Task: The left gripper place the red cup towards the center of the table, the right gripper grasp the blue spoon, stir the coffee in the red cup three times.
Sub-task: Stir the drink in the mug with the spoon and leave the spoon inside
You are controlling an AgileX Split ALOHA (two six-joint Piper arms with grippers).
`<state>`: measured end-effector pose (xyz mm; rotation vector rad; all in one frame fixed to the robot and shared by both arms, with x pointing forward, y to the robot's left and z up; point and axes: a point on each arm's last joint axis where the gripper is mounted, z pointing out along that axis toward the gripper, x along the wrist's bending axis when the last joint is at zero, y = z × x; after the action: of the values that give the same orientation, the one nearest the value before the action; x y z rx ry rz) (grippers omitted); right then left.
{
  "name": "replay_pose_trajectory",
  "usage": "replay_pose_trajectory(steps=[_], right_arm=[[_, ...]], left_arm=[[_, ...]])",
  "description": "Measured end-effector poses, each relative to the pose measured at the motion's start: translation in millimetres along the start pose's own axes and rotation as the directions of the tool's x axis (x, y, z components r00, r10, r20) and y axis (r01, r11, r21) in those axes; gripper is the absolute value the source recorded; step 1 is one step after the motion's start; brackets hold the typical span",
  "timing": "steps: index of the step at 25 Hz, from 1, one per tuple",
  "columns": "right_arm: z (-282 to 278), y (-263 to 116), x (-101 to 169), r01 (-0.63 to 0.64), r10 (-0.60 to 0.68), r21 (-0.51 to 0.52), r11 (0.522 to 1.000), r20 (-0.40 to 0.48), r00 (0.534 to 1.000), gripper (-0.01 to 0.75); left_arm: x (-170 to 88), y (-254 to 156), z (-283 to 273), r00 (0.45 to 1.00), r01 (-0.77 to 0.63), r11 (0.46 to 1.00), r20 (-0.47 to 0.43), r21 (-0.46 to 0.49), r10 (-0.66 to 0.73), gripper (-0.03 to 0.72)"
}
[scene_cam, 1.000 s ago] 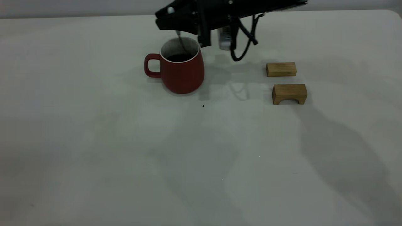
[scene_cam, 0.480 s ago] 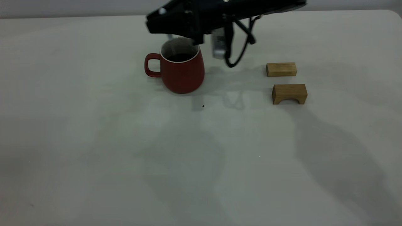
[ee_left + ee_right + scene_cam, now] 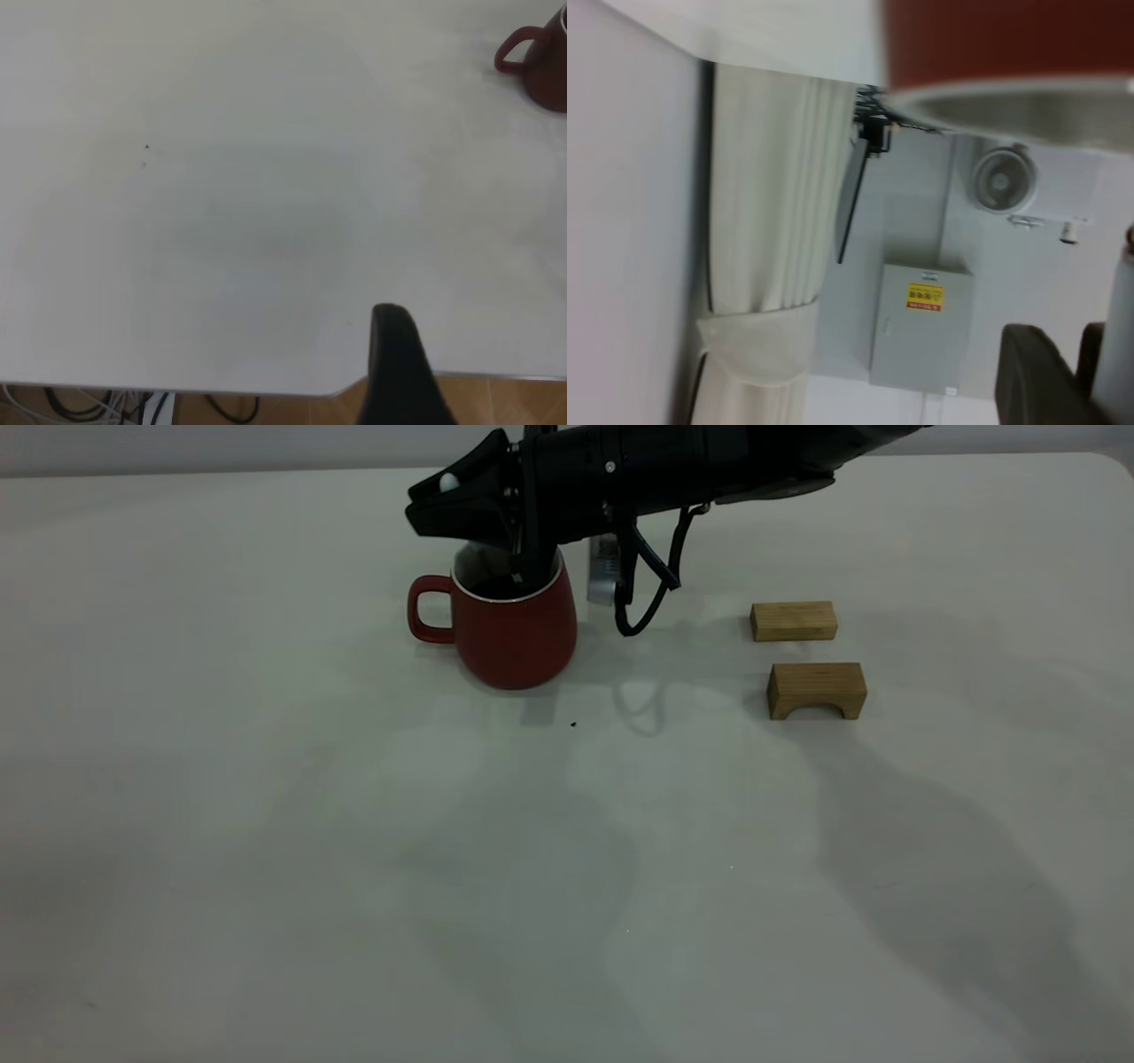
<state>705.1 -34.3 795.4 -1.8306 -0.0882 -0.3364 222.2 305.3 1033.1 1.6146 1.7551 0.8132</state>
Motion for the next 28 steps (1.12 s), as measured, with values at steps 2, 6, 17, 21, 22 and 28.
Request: replay_pose_trajectory(steps=[2, 6, 17, 21, 22, 28], right_arm=[[-2.5, 1.4, 2.5, 0.001, -0.001, -0.005, 1.0, -0.01, 1.0, 0.118], [-4.5, 2.0, 3.8, 0.0, 0.0, -0.003, 1.0, -0.013, 1.0, 0.118], [-4.7, -5.4, -0.7, 0.005, -0.008, 0.075, 0.997, 0.04, 0.999, 0.122], [-4.9, -7.0, -1.7, 0.006, -0.01, 0.092, 0.996, 0.052, 0.999, 0.184], [-4.9, -7.4, -2.0, 0.006, -0.011, 0.095, 0.995, 0.056, 0.998, 0.224], [-5.9, -7.8, -8.1, 0.061, -0.071, 0.071, 0.996, 0.135, 0.988, 0.49]], left_arm=[[0.0, 0.0, 0.0, 1.0, 0.0, 1.0, 0.0, 0.0, 0.0, 0.521], [0.0, 0.0, 0.0, 1.0, 0.0, 1.0, 0.0, 0.0, 0.0, 0.521], [0.0, 0.0, 0.0, 1.0, 0.0, 1.0, 0.0, 0.0, 0.0, 0.521], [0.0, 0.0, 0.0, 1.0, 0.0, 1.0, 0.0, 0.0, 0.0, 0.521], [0.0, 0.0, 0.0, 1.0, 0.0, 1.0, 0.0, 0.0, 0.0, 0.521], [0.0, 0.0, 0.0, 1.0, 0.0, 1.0, 0.0, 0.0, 0.0, 0.521]])
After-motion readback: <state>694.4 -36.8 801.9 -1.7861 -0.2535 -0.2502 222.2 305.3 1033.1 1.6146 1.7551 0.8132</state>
